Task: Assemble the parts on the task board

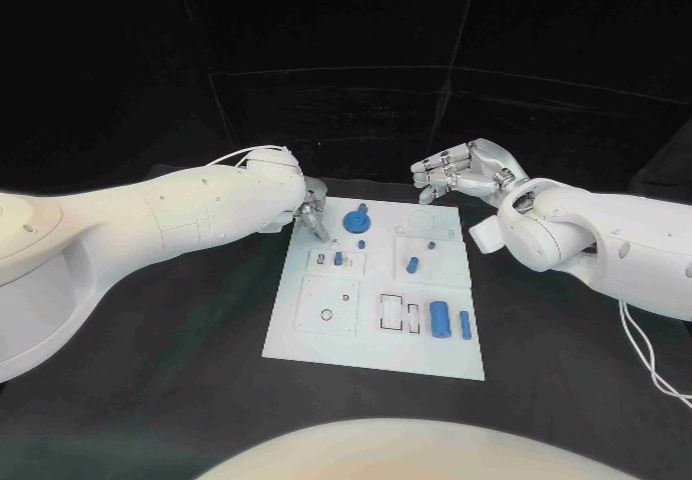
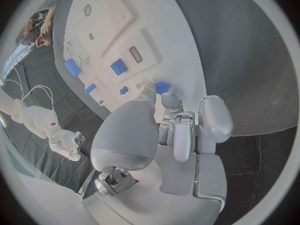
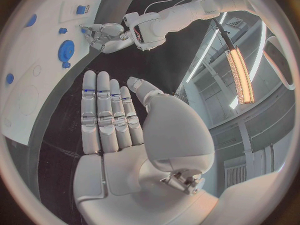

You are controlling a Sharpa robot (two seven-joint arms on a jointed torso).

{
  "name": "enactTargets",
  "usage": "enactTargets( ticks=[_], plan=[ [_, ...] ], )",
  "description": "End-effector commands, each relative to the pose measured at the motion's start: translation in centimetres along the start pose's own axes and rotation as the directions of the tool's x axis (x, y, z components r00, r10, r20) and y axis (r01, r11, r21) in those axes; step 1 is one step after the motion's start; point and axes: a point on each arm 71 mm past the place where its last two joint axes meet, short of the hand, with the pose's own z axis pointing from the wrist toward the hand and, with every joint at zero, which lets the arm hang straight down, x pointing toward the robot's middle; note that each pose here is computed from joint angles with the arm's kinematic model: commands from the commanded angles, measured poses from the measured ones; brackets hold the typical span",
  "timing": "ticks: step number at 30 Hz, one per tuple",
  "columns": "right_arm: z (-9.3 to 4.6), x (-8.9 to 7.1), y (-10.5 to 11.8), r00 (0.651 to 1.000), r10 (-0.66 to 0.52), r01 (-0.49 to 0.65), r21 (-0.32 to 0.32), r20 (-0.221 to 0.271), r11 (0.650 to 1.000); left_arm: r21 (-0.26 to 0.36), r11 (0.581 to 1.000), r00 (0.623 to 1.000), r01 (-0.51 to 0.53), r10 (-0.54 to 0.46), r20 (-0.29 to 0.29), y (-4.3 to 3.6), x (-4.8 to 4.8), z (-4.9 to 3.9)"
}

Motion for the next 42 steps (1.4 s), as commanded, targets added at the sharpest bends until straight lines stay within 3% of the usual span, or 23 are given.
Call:
enactTargets(
  ticks=[1, 16, 35, 40, 42],
  plan=[
    [0.0, 0.1, 0.2, 1.000, 0.002, -0.002, -0.012, -0.010, 1.000, 0.012, 1.000, 0.999, -0.018, 0.018, -0.047, 0.05, 0.80, 0.12],
    [0.1, 0.1, 0.2, 1.000, 0.002, -0.003, -0.011, -0.012, 1.000, 0.020, 1.000, 0.997, 0.001, 0.000, -0.081, 0.25, 0.93, -0.04],
    [0.0, 0.1, 0.2, 1.000, 0.003, -0.003, -0.007, -0.014, 1.000, 0.029, 0.999, 0.998, 0.037, -0.036, -0.052, 0.92, 0.55, -0.12],
    [0.0, -0.1, 0.1, 1.000, 0.002, -0.002, -0.006, -0.012, 1.000, 0.054, 0.994, 0.995, 0.099, -0.099, -0.012, 1.43, -0.41, -0.69],
    [0.0, -0.1, 0.1, 1.000, 0.002, -0.002, -0.006, -0.011, 1.000, 0.072, 0.987, 0.989, 0.146, -0.147, 0.011, 1.75, -1.31, -1.21]
  ],
)
